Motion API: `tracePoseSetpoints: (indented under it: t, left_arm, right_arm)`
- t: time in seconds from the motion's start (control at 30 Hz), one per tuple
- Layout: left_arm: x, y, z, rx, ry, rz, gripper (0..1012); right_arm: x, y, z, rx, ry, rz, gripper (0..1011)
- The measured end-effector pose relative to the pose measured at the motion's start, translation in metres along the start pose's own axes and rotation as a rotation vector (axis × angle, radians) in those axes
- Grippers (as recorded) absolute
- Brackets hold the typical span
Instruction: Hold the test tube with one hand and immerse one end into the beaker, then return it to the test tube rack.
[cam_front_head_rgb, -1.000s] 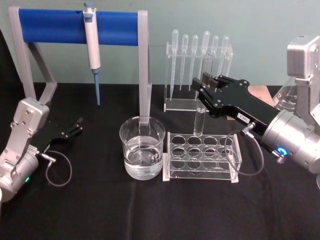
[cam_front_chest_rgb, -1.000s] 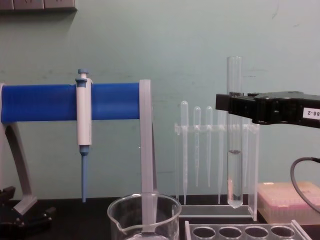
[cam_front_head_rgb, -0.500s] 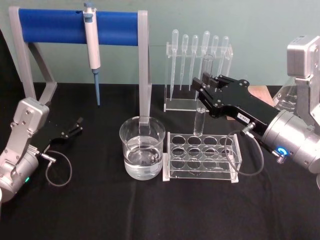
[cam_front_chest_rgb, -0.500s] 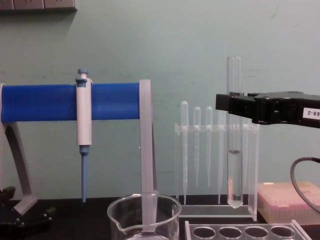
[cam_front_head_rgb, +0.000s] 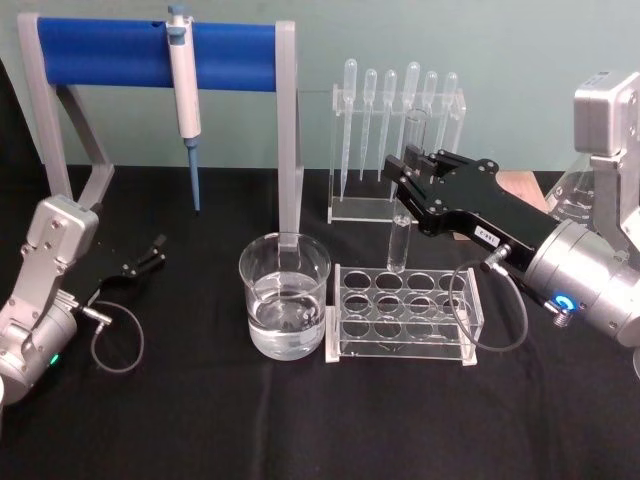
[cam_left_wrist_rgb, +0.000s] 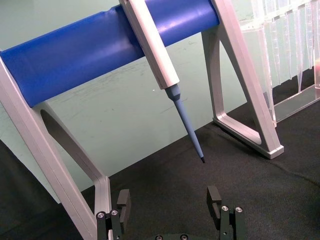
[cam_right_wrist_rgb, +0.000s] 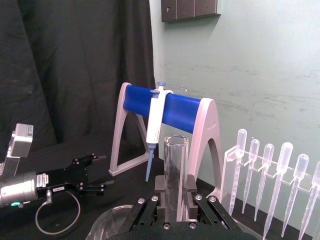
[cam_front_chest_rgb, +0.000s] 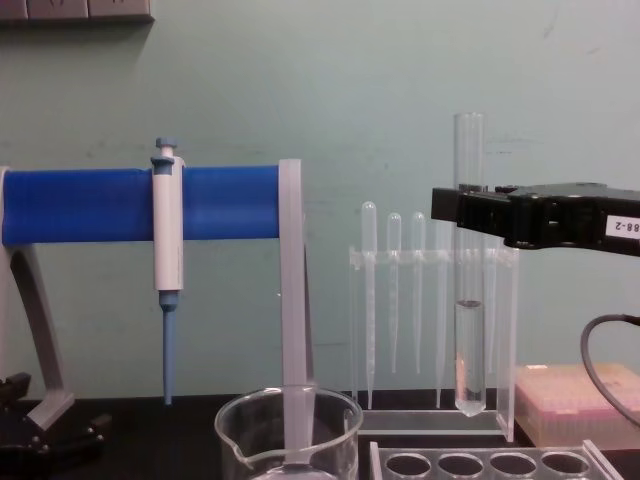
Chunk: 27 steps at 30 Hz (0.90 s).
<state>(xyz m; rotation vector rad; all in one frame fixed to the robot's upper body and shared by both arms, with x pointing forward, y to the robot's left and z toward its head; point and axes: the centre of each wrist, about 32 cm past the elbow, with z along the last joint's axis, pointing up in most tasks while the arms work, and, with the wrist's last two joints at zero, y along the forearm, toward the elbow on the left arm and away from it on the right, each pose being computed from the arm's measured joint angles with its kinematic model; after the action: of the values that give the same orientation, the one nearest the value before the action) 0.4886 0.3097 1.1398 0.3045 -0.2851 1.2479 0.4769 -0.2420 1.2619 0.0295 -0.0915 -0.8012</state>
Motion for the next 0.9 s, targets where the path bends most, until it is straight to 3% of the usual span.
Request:
tracePoseSetpoints:
  t: [0.33,0.7,0.9]
  left_arm:
    - [0.0000,0.0000,0.0000,0.000,0.000,0.000,1000]
    - [0.0000,0.0000,0.0000,0.000,0.000,0.000,1000]
    - [0.0000,0.0000,0.0000,0.000,0.000,0.000,1000]
  right_arm:
    - [-0.008,0.013,0.002,0.016,0.001,0.028,227]
    - [-0.031,0.059,0.004,0.046,-0.010,0.118,227]
    - [-0.037,0.074,-0.009,0.055,-0.016,0.131,227]
